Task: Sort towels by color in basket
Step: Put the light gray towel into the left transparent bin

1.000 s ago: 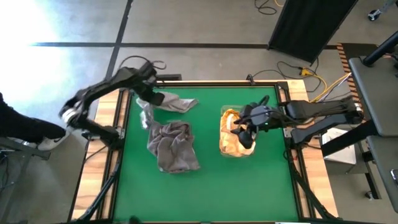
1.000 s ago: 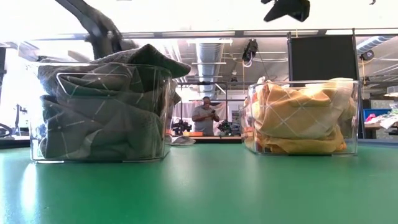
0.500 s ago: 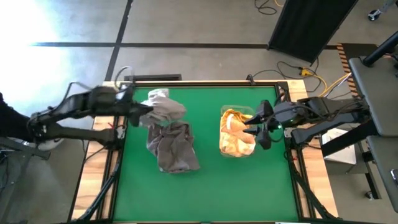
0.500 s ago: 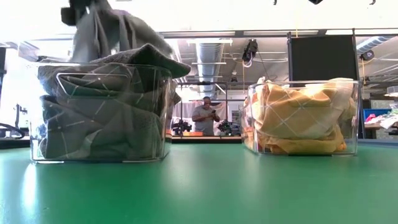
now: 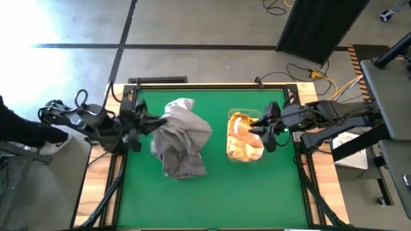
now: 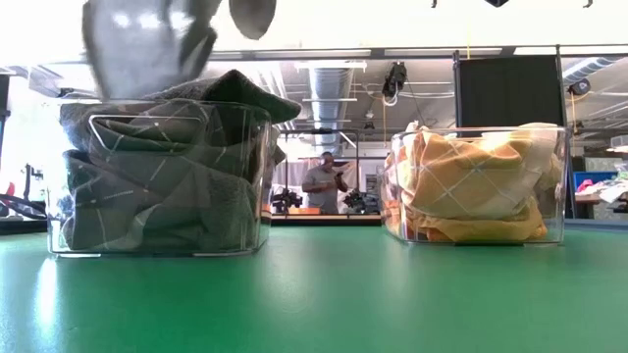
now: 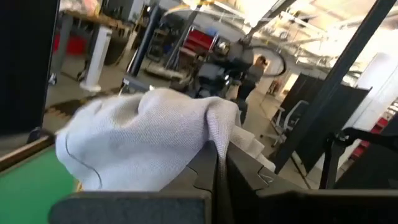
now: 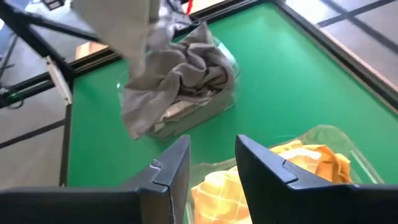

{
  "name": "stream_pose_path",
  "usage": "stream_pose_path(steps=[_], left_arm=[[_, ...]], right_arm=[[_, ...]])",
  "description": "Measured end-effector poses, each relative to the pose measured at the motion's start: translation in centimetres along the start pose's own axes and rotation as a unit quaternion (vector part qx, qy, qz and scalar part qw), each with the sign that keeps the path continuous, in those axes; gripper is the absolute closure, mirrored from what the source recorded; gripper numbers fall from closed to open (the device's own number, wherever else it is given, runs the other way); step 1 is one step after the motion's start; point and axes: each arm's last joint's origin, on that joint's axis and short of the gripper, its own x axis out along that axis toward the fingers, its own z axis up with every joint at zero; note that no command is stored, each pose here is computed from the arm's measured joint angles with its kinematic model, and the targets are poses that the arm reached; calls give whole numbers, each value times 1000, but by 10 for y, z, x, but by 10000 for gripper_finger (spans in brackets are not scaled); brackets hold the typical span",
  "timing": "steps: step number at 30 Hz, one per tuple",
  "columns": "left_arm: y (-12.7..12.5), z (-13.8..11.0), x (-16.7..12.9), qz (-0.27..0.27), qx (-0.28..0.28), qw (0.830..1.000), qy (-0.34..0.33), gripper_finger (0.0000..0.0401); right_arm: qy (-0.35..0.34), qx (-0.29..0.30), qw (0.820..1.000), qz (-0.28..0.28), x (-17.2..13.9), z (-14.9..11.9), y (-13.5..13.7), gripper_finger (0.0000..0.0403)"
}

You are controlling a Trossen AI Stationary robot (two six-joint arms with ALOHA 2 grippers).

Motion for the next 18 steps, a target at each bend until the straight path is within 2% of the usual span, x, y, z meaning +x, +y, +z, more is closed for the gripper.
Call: stream_pose_path(steps=[9, 14, 18], left_arm=[[-17, -16, 42, -13, 18, 999, -29, 401], [-15, -32, 46, 0, 25, 999, 31, 401], [-8, -35, 35, 31, 19, 997, 73, 401]], right_arm=[[-12, 11, 1000, -12, 8, 3, 3, 306], [-25, 21, 999, -5, 10, 6, 5, 318], [-33, 25, 999, 0, 12, 8, 6, 323]])
